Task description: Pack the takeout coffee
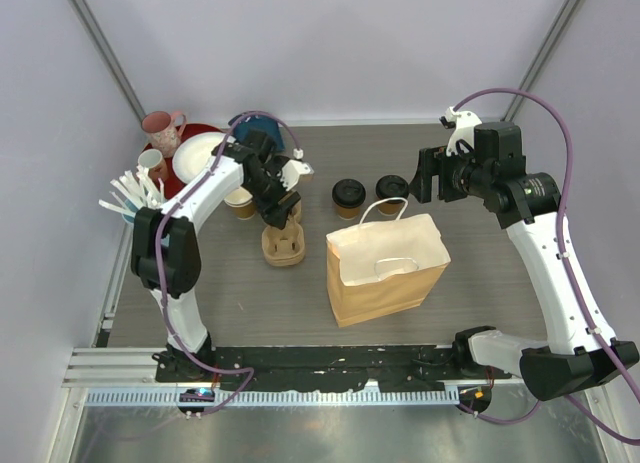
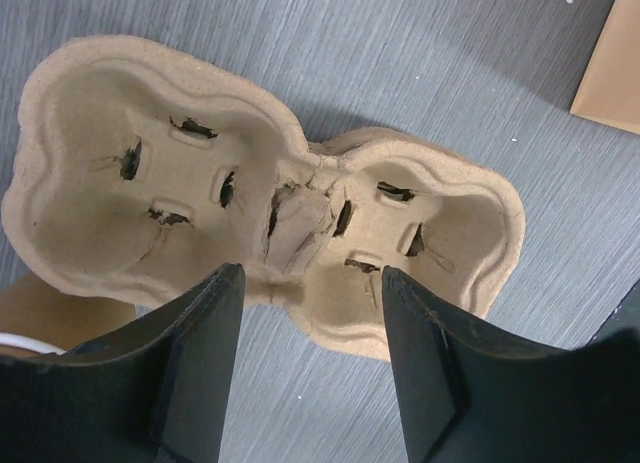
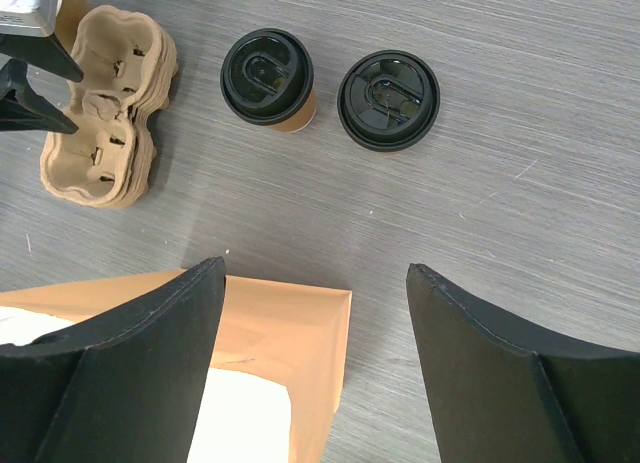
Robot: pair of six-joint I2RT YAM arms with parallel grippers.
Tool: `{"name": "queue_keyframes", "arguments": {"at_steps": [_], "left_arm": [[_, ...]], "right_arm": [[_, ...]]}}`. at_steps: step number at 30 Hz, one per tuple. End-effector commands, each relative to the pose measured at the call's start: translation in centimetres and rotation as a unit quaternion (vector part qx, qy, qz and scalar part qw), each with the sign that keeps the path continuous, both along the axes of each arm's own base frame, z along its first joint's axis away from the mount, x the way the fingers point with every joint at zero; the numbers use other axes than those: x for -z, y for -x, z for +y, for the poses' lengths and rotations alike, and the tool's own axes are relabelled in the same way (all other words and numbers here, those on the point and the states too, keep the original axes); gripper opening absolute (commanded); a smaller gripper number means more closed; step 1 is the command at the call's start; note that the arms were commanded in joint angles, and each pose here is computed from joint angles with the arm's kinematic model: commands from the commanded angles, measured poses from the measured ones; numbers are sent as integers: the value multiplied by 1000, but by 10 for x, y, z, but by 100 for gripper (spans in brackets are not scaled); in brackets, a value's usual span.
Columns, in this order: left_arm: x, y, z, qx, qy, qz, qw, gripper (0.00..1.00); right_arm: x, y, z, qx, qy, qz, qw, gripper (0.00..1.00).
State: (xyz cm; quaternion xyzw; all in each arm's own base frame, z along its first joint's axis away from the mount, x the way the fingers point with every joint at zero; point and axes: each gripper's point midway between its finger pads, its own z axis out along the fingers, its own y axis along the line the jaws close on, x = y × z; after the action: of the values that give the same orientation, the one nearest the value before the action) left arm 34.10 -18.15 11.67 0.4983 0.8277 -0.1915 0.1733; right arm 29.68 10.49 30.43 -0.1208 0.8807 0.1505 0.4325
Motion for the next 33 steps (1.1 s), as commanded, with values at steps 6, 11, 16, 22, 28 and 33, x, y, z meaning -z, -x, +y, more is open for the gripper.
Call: {"name": "queue_keyframes", "arguments": {"at_steps": [6,11,16,22,28,33], "left_arm": [[-4,-7,-13,19,23,0,1000,47],[0,1,-13,27,24,21,999,45],[4,2,-14,27,25,27,999,40],[3,0,-15,24,28,23,999,11],[6,4,-14,26,25,35,999,0],[-7,5,-19,28,43,28,998,0]], "right_arm": [[-13,2,0,-10,0,-22,1000,78],[-13,4,1,-12,0,-21,1000,79],[-12,4,1,-14,0,-21,1000,78],[-12,4,1,-13,0,-21,1000,79],[-12,5,1,-15,-1,-21,1000,78],[-13,5,1,-14,0,-22,1000,79]]}}
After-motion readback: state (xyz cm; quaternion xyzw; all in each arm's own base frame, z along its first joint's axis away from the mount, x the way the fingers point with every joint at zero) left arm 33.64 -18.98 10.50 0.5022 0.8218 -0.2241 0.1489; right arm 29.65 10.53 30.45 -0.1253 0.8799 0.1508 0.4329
